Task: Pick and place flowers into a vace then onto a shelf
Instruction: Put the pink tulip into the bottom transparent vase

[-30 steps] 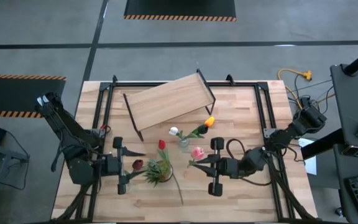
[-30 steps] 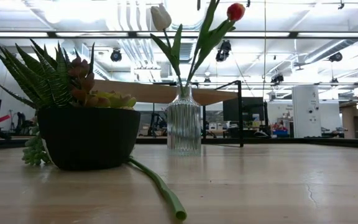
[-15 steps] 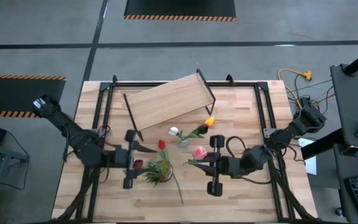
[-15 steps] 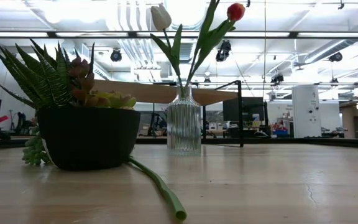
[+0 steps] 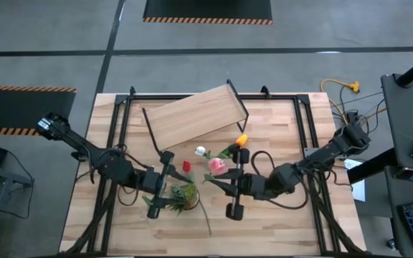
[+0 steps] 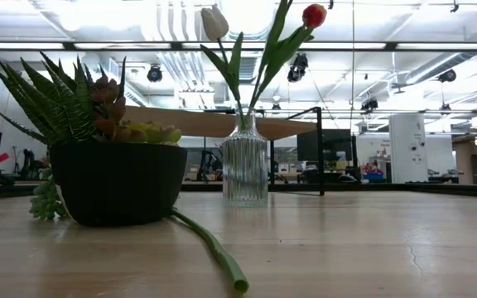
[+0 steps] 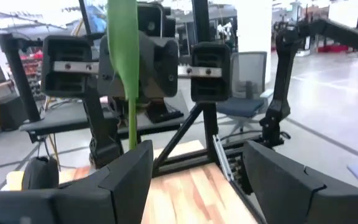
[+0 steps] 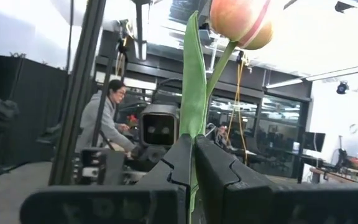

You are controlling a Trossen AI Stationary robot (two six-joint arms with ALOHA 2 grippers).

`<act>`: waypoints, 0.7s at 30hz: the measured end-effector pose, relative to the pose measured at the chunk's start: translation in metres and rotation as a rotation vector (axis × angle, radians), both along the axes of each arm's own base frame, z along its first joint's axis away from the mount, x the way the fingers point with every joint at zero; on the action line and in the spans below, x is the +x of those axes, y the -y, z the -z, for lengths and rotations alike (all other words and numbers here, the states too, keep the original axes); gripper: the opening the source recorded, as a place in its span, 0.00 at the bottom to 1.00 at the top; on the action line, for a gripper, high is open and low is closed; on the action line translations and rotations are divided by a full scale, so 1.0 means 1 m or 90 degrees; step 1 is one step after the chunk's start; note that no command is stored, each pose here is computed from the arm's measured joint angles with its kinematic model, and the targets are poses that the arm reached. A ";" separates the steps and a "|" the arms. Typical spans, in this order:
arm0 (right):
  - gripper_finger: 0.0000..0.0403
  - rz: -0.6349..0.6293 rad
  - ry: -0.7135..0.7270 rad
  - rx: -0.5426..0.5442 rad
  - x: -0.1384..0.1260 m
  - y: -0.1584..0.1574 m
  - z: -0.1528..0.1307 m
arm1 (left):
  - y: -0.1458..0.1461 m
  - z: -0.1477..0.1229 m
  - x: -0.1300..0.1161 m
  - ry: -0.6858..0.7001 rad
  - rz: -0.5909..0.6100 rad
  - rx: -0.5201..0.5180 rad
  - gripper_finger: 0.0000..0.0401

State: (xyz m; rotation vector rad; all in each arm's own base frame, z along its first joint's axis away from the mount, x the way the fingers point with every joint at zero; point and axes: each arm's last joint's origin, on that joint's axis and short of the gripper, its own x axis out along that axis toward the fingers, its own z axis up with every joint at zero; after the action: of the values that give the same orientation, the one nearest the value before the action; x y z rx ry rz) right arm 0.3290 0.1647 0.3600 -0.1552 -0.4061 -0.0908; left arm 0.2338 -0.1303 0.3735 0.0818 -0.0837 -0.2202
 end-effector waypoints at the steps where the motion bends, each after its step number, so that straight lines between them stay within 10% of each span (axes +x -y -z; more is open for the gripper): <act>1: 0.02 -0.003 0.003 -0.001 0.003 0.000 -0.001 | 0.000 -0.001 0.000 0.006 0.000 -0.003 0.58; 21: 0.02 -0.063 0.018 0.040 0.031 0.019 -0.008 | -0.008 -0.005 0.004 0.034 -0.081 -0.002 0.58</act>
State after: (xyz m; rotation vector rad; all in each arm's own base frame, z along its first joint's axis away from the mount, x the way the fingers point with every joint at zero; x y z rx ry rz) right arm 0.3600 0.1462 0.3680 -0.0718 -0.4371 -0.0089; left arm 0.2376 -0.1224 0.3785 0.0891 -0.1321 -0.0911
